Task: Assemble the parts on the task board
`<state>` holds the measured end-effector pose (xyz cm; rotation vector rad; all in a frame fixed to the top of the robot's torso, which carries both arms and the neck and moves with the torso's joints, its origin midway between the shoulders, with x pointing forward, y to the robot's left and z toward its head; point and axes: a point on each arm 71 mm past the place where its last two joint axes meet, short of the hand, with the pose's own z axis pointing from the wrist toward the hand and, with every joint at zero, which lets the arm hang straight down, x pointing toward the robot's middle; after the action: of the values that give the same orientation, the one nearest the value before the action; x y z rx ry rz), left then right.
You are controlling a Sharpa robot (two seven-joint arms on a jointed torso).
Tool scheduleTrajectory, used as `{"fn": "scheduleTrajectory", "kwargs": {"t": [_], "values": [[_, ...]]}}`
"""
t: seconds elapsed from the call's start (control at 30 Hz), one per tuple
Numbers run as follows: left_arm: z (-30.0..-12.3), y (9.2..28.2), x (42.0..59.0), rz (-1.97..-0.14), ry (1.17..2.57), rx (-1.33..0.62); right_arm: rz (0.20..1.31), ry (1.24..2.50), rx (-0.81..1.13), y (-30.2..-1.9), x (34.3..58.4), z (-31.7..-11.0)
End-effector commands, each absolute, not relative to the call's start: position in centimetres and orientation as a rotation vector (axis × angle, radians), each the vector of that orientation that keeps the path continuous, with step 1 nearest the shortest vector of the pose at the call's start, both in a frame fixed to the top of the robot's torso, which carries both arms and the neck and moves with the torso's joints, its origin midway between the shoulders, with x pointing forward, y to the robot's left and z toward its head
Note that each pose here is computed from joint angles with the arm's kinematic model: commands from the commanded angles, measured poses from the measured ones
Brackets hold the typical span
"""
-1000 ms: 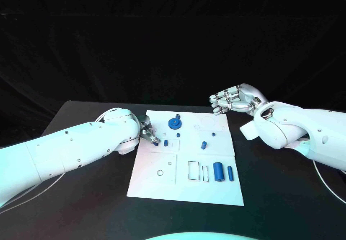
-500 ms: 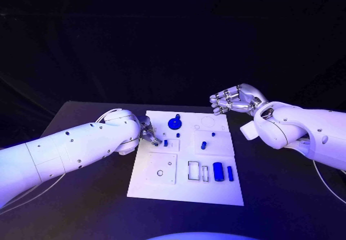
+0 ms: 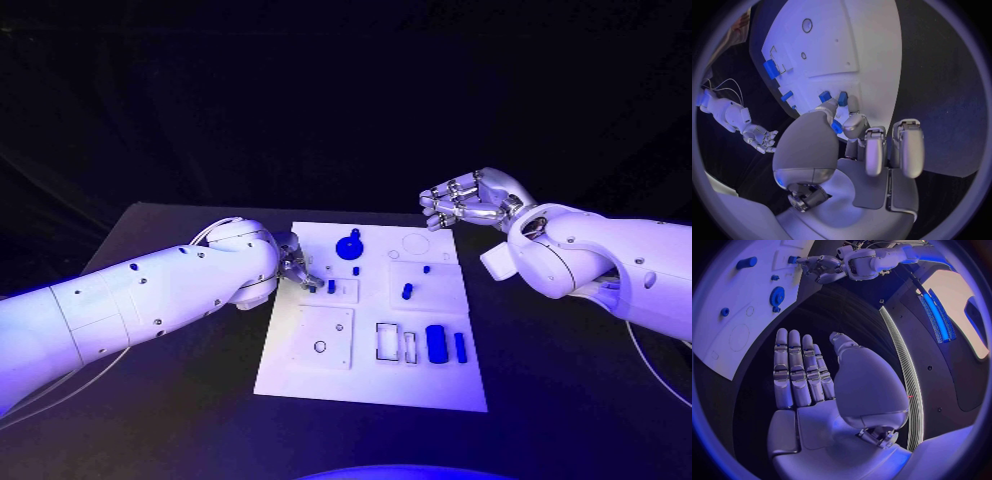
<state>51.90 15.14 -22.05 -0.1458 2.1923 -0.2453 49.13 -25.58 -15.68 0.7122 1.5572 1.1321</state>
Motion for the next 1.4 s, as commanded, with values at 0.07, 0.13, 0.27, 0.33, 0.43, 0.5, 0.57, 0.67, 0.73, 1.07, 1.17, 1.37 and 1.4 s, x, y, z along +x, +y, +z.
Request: {"fn": "scheduleTrajectory", "kwargs": {"t": [0.07, 0.13, 0.27, 0.33, 0.43, 0.5, 0.57, 0.67, 0.73, 1.07, 1.17, 1.37, 1.4], "values": [[-21.8, 15.1, 51.9, -0.27, 2.17, -0.181, 1.145, 1.562, 0.701, -25.5, 49.1, -15.7], [-21.8, 15.1, 51.8, -0.282, 2.164, -0.199, 1.145, 1.562, 0.701, -25.5, 49.1, -15.7], [-21.6, 15.1, 51.8, -0.304, 2.15, -0.229, 1.145, 1.562, 0.701, -25.4, 49.1, -15.7], [-21.5, 15.1, 51.8, -0.319, 2.138, -0.252, 1.146, 1.562, 0.701, -25.4, 49.2, -15.7], [-21.4, 15.2, 51.8, -0.339, 2.121, -0.283, 1.146, 1.562, 0.701, -25.4, 49.2, -15.7], [-21.1, 15.4, 51.9, -0.366, 2.096, -0.318, 1.145, 1.562, 0.701, -25.4, 49.2, -15.7], [-20.8, 15.5, 52.0, -0.406, 2.063, -0.349, 1.145, 1.562, 0.702, -25.5, 49.2, -15.7], [-20.1, 15.3, 52.1, -0.51, 1.985, -0.36, 1.144, 1.561, 0.703, -25.5, 49.2, -15.7], [-19.6, 15.0, 52.1, -0.585, 1.928, -0.343, 1.143, 1.561, 0.704, -25.5, 49.2, -15.7], [-17.7, 11.0, 51.2, -0.858, 1.646, -0.007, 1.147, 1.563, 0.701, -25.4, 49.2, -15.8], [-18.0, 10.2, 51.1, -0.841, 1.625, 0.098, 1.15, 1.566, 0.7, -25.4, 49.2, -15.8], [-18.9, 9.1, 51.3, -0.752, 1.656, 0.259, 1.151, 1.568, 0.7, -25.3, 49.2, -15.8], [-19.1, 8.9, 51.3, -0.737, 1.665, 0.279, 1.151, 1.568, 0.699, -25.3, 49.2, -15.8]]}}
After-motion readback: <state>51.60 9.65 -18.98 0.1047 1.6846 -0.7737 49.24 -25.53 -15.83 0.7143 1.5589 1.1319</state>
